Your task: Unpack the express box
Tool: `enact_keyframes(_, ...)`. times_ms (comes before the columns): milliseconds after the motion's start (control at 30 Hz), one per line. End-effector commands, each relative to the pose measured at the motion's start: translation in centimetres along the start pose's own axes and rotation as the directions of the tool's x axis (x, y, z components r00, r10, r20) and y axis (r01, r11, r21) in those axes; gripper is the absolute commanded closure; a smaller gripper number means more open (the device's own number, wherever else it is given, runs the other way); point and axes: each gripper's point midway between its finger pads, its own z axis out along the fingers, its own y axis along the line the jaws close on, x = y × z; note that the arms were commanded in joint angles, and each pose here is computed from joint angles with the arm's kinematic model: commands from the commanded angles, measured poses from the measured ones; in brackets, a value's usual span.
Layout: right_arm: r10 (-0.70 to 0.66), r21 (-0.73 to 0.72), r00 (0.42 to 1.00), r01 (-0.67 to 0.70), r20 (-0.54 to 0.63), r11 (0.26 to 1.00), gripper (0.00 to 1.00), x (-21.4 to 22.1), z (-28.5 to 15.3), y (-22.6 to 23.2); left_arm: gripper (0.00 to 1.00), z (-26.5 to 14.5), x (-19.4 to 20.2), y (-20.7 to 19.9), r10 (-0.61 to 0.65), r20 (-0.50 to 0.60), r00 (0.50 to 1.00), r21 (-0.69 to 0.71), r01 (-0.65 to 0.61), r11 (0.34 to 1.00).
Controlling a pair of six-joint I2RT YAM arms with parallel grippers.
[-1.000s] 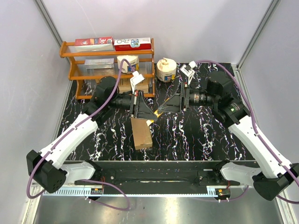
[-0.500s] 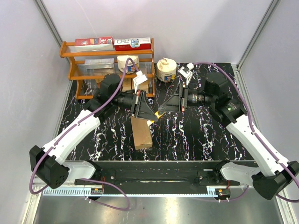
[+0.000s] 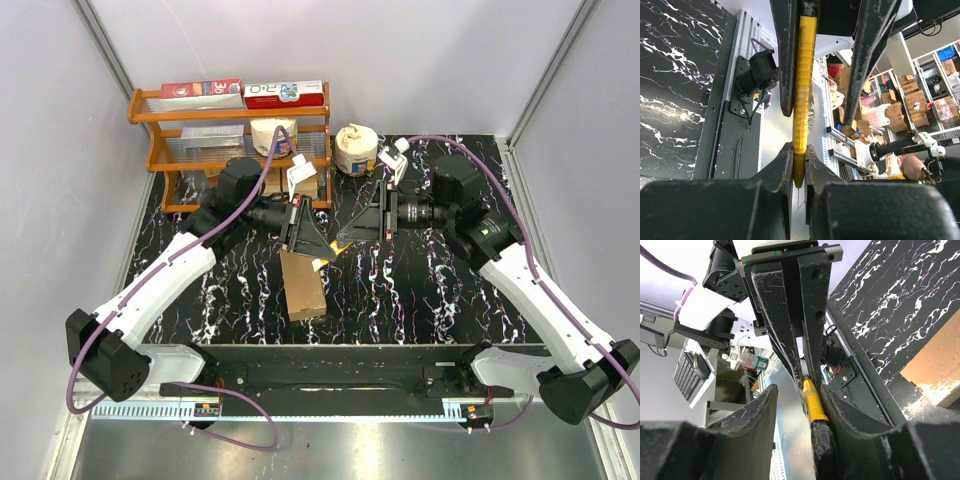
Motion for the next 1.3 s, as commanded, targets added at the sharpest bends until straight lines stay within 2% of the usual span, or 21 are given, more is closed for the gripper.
enact_keyframes(0,-0.086,-0.108,0.996,0.083,-0.022,0.991,0.53,0.3,-0.6,2.8,1.00,-0.5,-1.2,0.9,0.009,0.036,0.999,-0.043,-0.007,0.999)
enact_keyframes(100,-0.091,-0.109,0.996,0.087,-0.023,0.990,0.42,0.4,-0.6,2.7,1.00,-0.4,-1.2,0.9,-0.002,0.039,0.999,-0.038,0.003,0.999)
enact_keyframes(233,-0.099,-0.111,0.995,0.095,-0.025,0.989,0.41,0.4,-0.6,2.6,1.00,-0.3,-1.4,0.6,-0.016,0.065,0.998,0.003,0.016,1.000)
enact_keyframes(367,-0.094,-0.101,0.995,0.090,-0.027,0.991,0.45,0.5,-0.4,2.1,1.00,-0.3,-1.4,0.4,-0.019,0.073,0.997,0.022,0.018,1.000)
enact_keyframes(500,-0.099,-0.102,0.995,0.095,-0.028,0.990,0.58,0.4,-0.2,2.0,1.00,-0.2,-1.4,0.5,-0.029,0.074,0.997,0.021,0.027,0.999)
enact_keyframes(600,-0.101,-0.096,0.994,0.098,-0.028,0.991,0.62,0.4,-0.1,1.7,1.00,-0.2,-1.5,0.6,-0.034,0.075,0.997,0.023,0.032,0.999)
enact_keyframes(700,-0.095,-0.092,0.995,0.092,-0.031,0.992,0.73,0.4,0.0,1.5,1.00,-0.1,-1.6,0.5,-0.034,0.075,0.997,0.027,0.032,0.999)
enact_keyframes(733,-0.098,-0.091,0.995,0.095,-0.029,0.991,0.85,0.4,0.0,1.5,1.00,-0.2,-1.6,0.4,-0.031,0.072,0.997,0.031,0.029,0.999)
enact_keyframes(767,-0.094,-0.080,0.995,0.092,-0.024,0.993,0.91,0.3,0.1,1.2,1.00,-0.2,-1.5,0.4,-0.033,0.071,0.997,0.032,0.031,0.999)
enact_keyframes(800,-0.093,-0.068,0.995,0.091,-0.023,0.993,0.97,0.3,0.1,1.0,0.91,-0.2,-1.5,0.4,-0.036,0.069,0.997,0.033,0.033,0.999)
enact_keyframes(867,-0.085,-0.029,0.996,0.085,-0.008,0.996,1.00,-0.1,0.4,0.2,0.68,-0.2,-1.5,0.5,-0.033,0.068,0.997,0.034,0.030,0.999)
enact_keyframes(900,-0.079,-0.009,0.997,0.079,-0.009,0.997,1.00,0.0,0.4,-0.3,0.55,-0.3,-1.5,0.5,-0.031,0.068,0.997,0.034,0.029,0.999)
enact_keyframes(933,-0.079,0.009,0.997,0.079,-0.001,0.997,1.00,-0.1,0.4,-0.6,0.35,-0.5,-1.7,0.7,-0.032,0.076,0.997,0.027,0.030,0.999)
enact_keyframes(1000,-0.082,0.075,0.996,0.080,0.025,0.994,1.00,-0.4,0.4,-1.9,0.23,-0.9,-2.2,1.0,-0.028,0.105,0.994,0.001,0.028,1.000)
enact_keyframes(1033,-0.090,0.100,0.995,0.086,0.037,0.991,1.00,-0.5,0.2,-2.2,0.17,-1.6,-2.6,1.8,-0.036,0.129,0.991,-0.029,0.040,0.999)
enact_keyframes(1100,-0.101,0.208,0.992,0.082,0.082,0.975,1.00,-1.0,-0.2,-4.2,0.14,-2.9,-3.4,3.4,-0.045,0.196,0.980,-0.113,0.068,0.991)
enact_keyframes(1167,-0.123,0.328,0.982,0.071,0.141,0.942,1.00,-1.7,-0.9,-6.4,0.13,-5.3,-3.8,6.2,-0.082,0.279,0.957,-0.241,0.152,0.959)
enact_keyframes(1200,-0.133,0.365,0.979,0.067,0.157,0.928,1.00,-1.8,-1.1,-7.2,0.12,-6.8,-4.5,9.1,-0.078,0.363,0.929,-0.371,0.221,0.902)
enact_keyframes(1267,-0.155,0.468,0.966,0.040,0.208,0.883,1.00,-2.0,-1.8,-9.7,0.12,-9.7,-2.2,13.7,-0.148,0.415,0.898,-0.555,0.378,0.741)
